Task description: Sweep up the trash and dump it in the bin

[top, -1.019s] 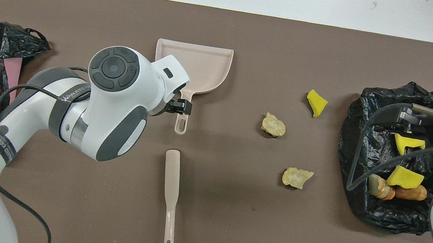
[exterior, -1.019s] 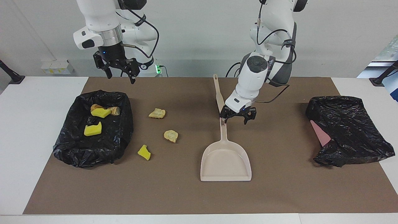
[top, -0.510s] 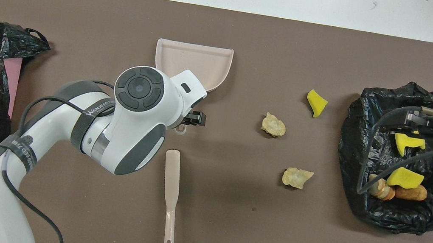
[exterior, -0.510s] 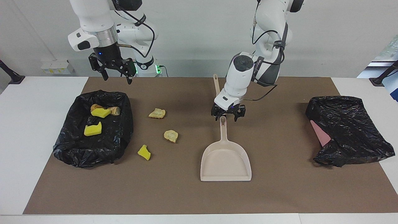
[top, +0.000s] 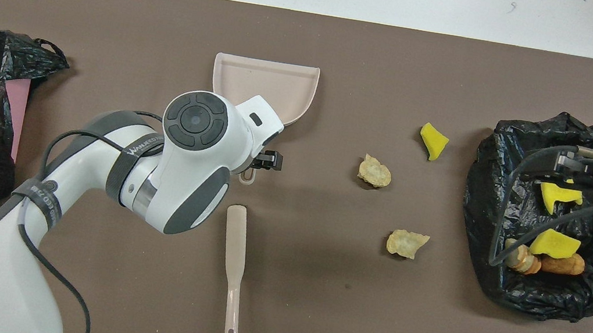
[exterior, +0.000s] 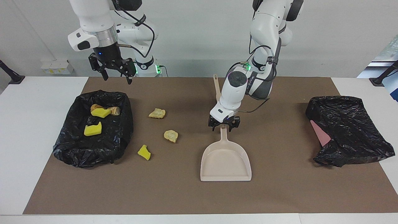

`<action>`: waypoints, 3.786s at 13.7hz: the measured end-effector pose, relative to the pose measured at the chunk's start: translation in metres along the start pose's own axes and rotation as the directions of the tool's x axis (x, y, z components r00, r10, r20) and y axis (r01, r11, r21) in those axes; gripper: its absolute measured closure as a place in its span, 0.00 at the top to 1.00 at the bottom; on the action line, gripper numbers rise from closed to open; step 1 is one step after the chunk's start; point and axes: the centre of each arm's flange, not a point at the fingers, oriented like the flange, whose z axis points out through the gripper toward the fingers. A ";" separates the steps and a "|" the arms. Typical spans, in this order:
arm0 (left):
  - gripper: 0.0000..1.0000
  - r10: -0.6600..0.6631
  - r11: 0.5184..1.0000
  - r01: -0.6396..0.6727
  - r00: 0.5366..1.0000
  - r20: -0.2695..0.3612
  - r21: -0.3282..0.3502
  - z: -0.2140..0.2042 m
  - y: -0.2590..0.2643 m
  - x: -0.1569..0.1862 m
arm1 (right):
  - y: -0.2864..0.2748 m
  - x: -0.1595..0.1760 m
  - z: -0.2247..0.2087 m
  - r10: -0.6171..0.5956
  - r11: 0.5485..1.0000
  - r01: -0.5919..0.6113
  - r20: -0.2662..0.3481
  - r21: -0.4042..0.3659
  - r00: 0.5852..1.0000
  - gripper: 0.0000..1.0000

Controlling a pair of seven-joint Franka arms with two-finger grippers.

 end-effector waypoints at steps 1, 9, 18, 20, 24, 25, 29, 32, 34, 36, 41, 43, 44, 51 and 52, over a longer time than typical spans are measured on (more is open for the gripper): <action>0.56 0.001 1.000 -0.001 1.000 -0.002 0.001 -0.006 0.001 0.003 | 0.000 0.000 0.000 0.000 1.000 0.000 0.000 0.000 1.000 1.00; 0.32 0.007 1.000 -0.007 1.000 0.013 0.016 -0.014 -0.005 0.009 | 0.011 0.000 -0.004 0.006 1.000 -0.006 0.004 -0.003 1.000 1.00; 0.32 0.335 0.939 -0.337 0.941 0.047 0.066 -0.102 -0.154 0.054 | -0.106 -0.059 0.025 -0.205 0.979 0.205 0.063 -0.006 0.977 1.00; 0.32 0.403 0.911 -0.406 0.913 0.062 0.066 -0.114 -0.193 0.059 | -0.158 -0.095 0.054 -0.220 0.975 0.220 0.058 -0.006 0.974 1.00; 0.32 0.532 0.842 -0.537 0.843 0.081 0.060 -0.121 -0.272 0.066 | -0.250 -0.191 0.149 -0.234 0.972 0.234 0.042 0.003 0.971 1.00; 0.32 0.559 0.824 -0.564 0.825 0.086 0.057 -0.121 -0.290 0.067 | -0.260 -0.211 0.170 -0.243 0.970 0.243 0.040 0.006 0.969 1.00; 0.32 0.647 0.756 -0.654 0.752 0.125 0.021 -0.108 -0.327 0.055 | -0.298 -0.261 0.226 -0.236 0.971 0.236 0.033 0.026 0.971 0.97; 0.32 0.711 0.694 -0.720 0.685 0.162 0.001 -0.097 -0.325 0.042 | -0.334 -0.296 0.257 -0.235 0.971 0.233 0.026 0.053 0.972 0.91; 0.32 0.769 0.628 -0.778 0.618 0.166 -0.009 -0.095 -0.325 0.038 | -0.344 -0.312 0.262 -0.257 0.965 0.256 0.030 0.051 0.966 0.87; 0.32 0.817 0.557 -0.830 0.547 0.183 -0.006 -0.095 -0.326 0.037 | -0.351 -0.329 0.265 -0.289 0.957 0.287 0.034 0.048 0.957 0.84; 0.32 0.883 0.426 -0.904 0.413 0.222 -0.012 -0.093 -0.325 0.035 | -0.354 -0.337 0.269 -0.288 0.957 0.285 0.055 0.051 0.956 0.74; 0.32 0.894 0.401 -0.916 0.387 0.227 -0.017 -0.092 -0.322 0.033 | -0.354 -0.340 0.272 -0.283 0.959 0.280 0.068 0.054 0.957 0.61; 0.32 0.906 0.371 -0.928 0.356 0.228 -0.023 -0.092 -0.321 0.033 | -0.354 -0.341 0.272 -0.283 0.959 0.280 0.070 0.053 0.956 0.46; 0.32 0.967 0.151 -0.986 0.132 0.216 -0.071 -0.088 -0.292 0.031 | -0.351 -0.335 0.273 -0.229 0.973 0.227 0.089 0.030 0.969 0.26; 0.32 0.972 0.136 -0.988 0.117 0.204 -0.079 -0.085 -0.280 0.029 | -0.346 -0.329 0.274 -0.191 0.982 0.191 0.101 0.007 0.976 0.26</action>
